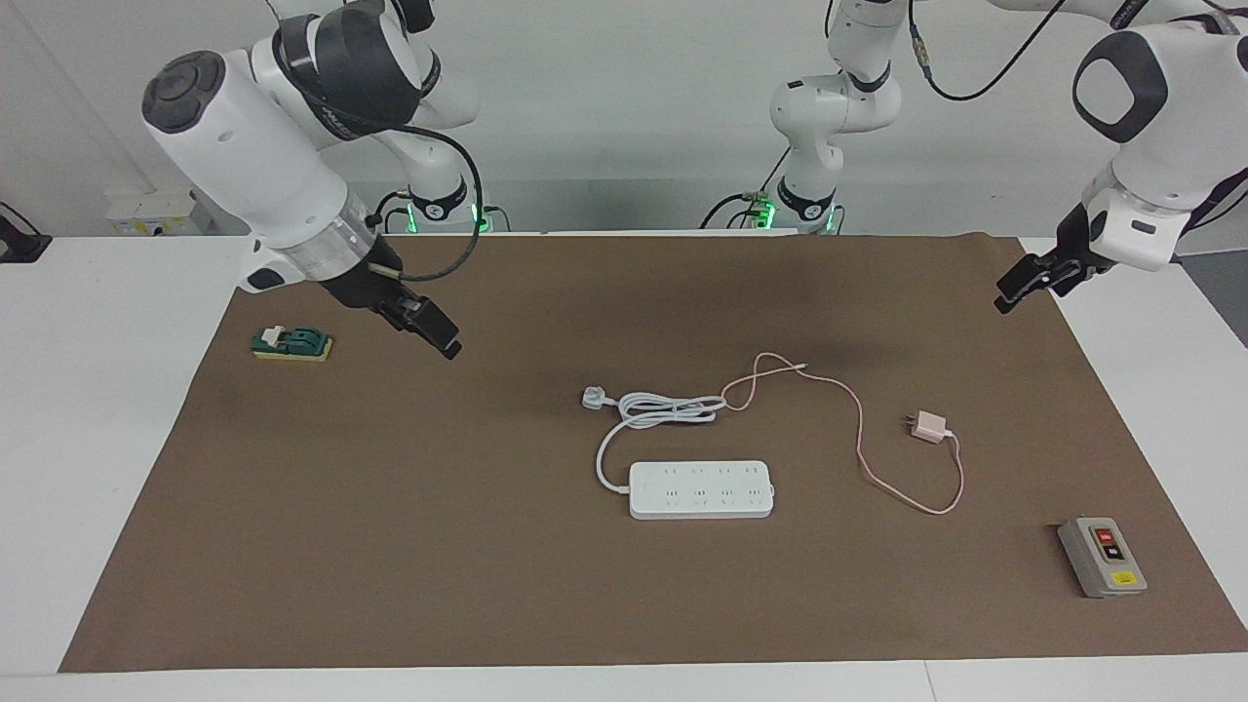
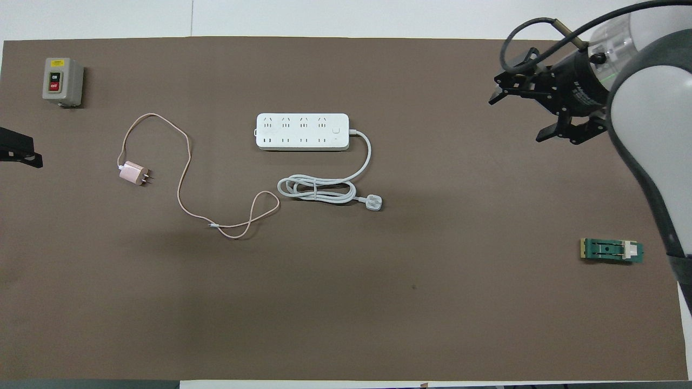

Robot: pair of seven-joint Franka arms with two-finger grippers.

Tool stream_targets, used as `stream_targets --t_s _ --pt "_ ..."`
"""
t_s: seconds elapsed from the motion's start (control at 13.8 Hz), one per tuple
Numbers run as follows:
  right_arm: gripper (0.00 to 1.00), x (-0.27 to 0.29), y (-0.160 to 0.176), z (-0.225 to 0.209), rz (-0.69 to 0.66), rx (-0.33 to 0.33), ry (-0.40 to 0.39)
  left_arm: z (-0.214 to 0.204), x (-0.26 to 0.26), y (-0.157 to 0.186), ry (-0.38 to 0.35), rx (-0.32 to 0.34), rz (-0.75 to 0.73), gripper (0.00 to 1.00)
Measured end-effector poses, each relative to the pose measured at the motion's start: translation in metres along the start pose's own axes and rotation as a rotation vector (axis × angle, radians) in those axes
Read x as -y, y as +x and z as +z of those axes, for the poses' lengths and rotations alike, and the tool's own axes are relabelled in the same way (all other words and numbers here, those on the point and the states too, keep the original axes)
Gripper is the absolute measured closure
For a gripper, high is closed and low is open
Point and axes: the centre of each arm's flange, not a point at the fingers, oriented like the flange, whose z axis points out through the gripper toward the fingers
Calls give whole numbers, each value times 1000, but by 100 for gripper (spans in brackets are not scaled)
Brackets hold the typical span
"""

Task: Unplug charger and place it aside

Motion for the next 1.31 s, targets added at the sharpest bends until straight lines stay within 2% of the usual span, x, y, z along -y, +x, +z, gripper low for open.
stream_targets --t_s 0.15,0.44,0.58,0.87,1.09,1.31 --pt "0 -18 -3 -21 -102 -31 -39 -22 -2 -16 1 35 58 0" --pt "0 -44 -12 -50 -360 -52 -115 -65 -5 -50 -3 18 105 0" --pt "0 -64 -11 -63 -453 -46 -138 -70 -3 -60 -5 14 114 0" --pt "0 -93 -29 -85 -599 -55 -260 -58 -7 -53 -3 39 140 0" --pt "0 -119 -47 -81 -630 -26 -286 -51 -13 -48 -17 53 149 0" --pt "0 -137 -42 -68 -612 -49 -280 -51 -18 -48 -25 54 159 0"
